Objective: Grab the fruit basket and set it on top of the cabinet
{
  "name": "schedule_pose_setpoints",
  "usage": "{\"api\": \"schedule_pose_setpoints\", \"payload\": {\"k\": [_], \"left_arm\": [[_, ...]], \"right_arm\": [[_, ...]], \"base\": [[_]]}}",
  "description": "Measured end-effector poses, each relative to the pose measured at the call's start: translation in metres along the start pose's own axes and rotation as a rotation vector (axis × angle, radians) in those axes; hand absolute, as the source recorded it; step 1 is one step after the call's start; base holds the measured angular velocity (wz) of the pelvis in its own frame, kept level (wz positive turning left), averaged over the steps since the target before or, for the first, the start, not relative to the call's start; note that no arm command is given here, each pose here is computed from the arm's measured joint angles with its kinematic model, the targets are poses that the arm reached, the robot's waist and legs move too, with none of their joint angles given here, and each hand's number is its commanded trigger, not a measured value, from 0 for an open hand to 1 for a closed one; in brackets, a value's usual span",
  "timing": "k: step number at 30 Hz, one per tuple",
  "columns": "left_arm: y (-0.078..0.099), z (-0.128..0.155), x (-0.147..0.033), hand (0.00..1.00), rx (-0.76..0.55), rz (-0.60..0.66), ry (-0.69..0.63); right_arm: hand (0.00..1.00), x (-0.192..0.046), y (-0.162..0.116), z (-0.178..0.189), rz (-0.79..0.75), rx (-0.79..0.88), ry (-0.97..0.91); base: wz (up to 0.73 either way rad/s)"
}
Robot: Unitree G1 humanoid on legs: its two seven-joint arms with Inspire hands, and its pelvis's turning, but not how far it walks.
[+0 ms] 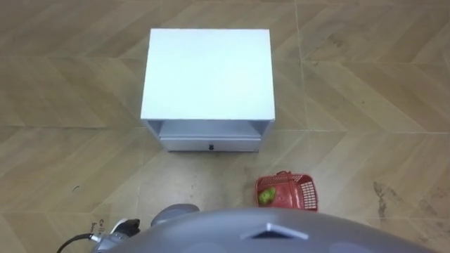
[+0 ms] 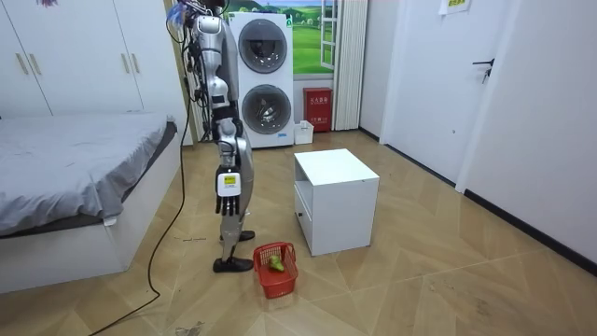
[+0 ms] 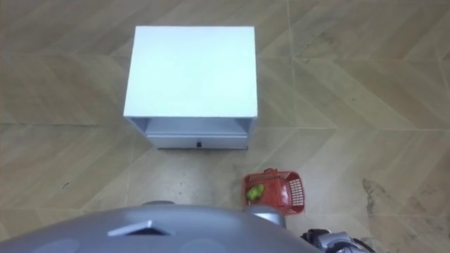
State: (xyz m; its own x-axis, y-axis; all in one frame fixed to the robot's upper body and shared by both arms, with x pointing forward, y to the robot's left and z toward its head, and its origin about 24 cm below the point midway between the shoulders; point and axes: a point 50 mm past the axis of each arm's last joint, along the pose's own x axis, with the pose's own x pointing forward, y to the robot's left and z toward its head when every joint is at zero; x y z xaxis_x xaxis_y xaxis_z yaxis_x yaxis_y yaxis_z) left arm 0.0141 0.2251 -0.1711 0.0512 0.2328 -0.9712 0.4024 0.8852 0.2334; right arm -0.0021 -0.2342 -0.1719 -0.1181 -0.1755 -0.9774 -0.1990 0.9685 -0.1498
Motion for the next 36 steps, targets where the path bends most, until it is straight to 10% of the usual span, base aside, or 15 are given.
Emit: {"api": "schedule_pose_setpoints", "payload": {"k": [18, 30, 36], "left_arm": [[0.005, 0.005, 0.001, 0.0, -0.021, 0.002, -0.012], [0.033, -0.003, 0.001, 0.0, -0.12, 0.049, -0.008], [0.058, 0.035, -0.001, 0.0, -0.176, 0.104, -0.108]], "right_arm": [[0.0, 0.0, -0.004, -0.003, -0.038, 0.053, -0.007], [0.0, -0.007, -0.021, 0.033, -0.106, 0.102, -0.108], [0.0, -0.02, -0.04, 0.078, -0.138, 0.121, -0.242]], "base": [[-0.05], [-0.06], [0.23]]}}
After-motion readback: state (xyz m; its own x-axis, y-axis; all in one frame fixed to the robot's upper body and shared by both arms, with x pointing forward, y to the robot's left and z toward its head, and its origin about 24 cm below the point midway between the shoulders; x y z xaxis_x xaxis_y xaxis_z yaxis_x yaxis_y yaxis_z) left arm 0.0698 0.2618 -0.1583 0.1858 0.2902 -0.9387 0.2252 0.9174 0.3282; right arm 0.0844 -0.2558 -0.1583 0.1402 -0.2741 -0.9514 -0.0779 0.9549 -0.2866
